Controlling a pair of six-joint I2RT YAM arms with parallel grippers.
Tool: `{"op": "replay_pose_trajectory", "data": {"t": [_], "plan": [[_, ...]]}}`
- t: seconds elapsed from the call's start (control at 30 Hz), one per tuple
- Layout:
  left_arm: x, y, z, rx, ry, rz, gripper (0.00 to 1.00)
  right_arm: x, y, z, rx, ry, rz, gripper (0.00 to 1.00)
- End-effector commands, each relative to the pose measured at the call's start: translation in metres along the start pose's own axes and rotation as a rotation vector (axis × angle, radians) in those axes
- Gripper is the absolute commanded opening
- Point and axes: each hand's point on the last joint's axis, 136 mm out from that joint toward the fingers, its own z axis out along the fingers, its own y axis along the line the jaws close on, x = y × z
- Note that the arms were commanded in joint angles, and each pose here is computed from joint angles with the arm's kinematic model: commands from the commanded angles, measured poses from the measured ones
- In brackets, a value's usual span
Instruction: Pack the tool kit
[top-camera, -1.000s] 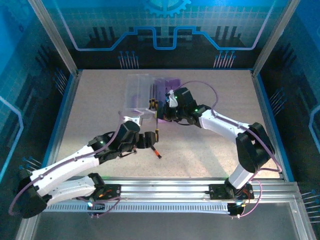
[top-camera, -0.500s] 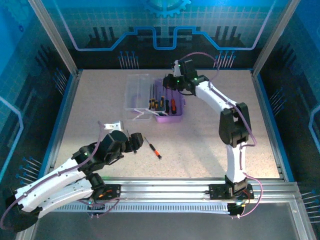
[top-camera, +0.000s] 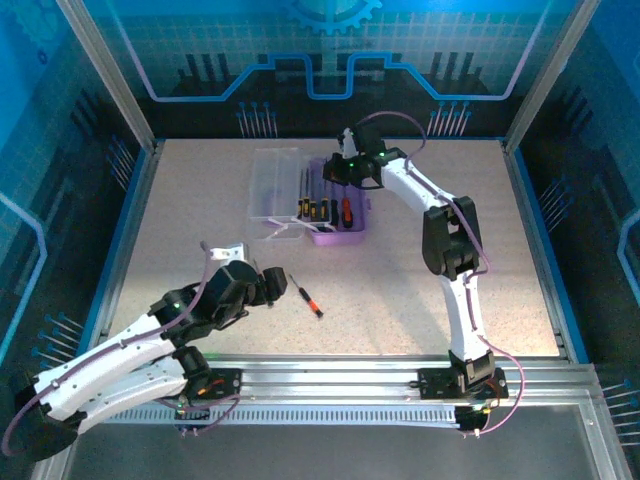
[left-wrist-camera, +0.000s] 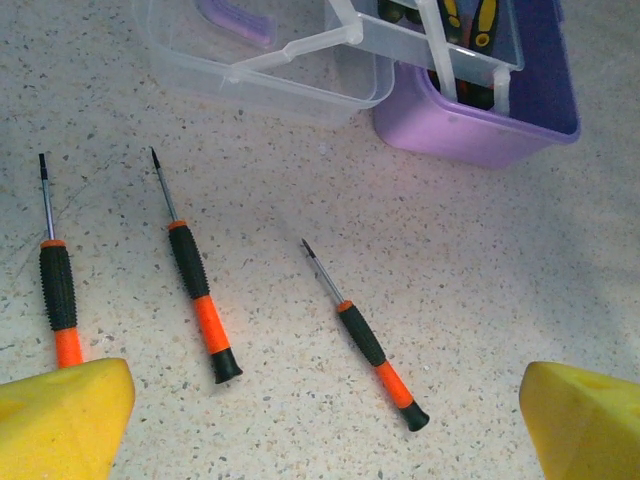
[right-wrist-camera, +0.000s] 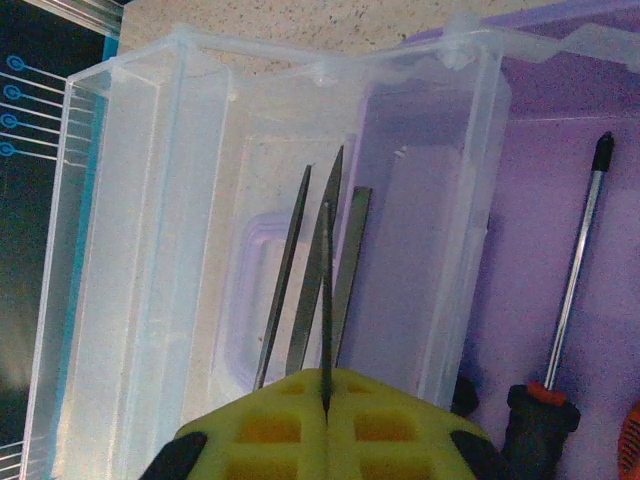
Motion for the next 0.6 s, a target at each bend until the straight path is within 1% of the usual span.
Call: {"op": "replay_pose_trajectory", "data": {"t": [0.0,0.07,0.1,0.17,0.23,0.27,0.4,0.57], "plan": [[-0.006,0.0,0.002,-0.013,-0.022,0.002,0.99,0.009,-0.006,0.006,0.013,0.048,0.031,0.08],[-0.006,-0.001,0.003,-0.011,-0.02,0.001,0.99,0.01,-0.008,0.007,0.005,0.049,0.056,0.1],[-0.006,-0.002,0.004,-0.01,-0.02,0.003,0.99,0.01,-0.009,0.007,0.004,0.047,0.069,0.12],[-0.007,-0.001,0.005,-0.012,-0.023,0.005,0.99,0.01,-0.008,0.004,0.002,0.04,0.085,0.15],[-0.007,-0.001,0.004,-0.013,-0.024,0.003,0.99,0.008,-0.004,0.001,-0.009,0.033,0.085,0.22],[-0.008,-0.001,0.004,-0.01,-0.025,0.002,0.99,0.006,-0.002,-0.001,-0.011,0.027,0.082,0.24],[-0.01,0.001,0.003,-0.022,-0.035,0.01,0.99,0.0,0.004,-0.011,-0.014,0.01,0.075,0.26],[-0.014,0.01,0.001,-0.045,-0.07,-0.005,0.99,-0.002,0.023,-0.035,-0.045,-0.015,0.033,0.28]]}}
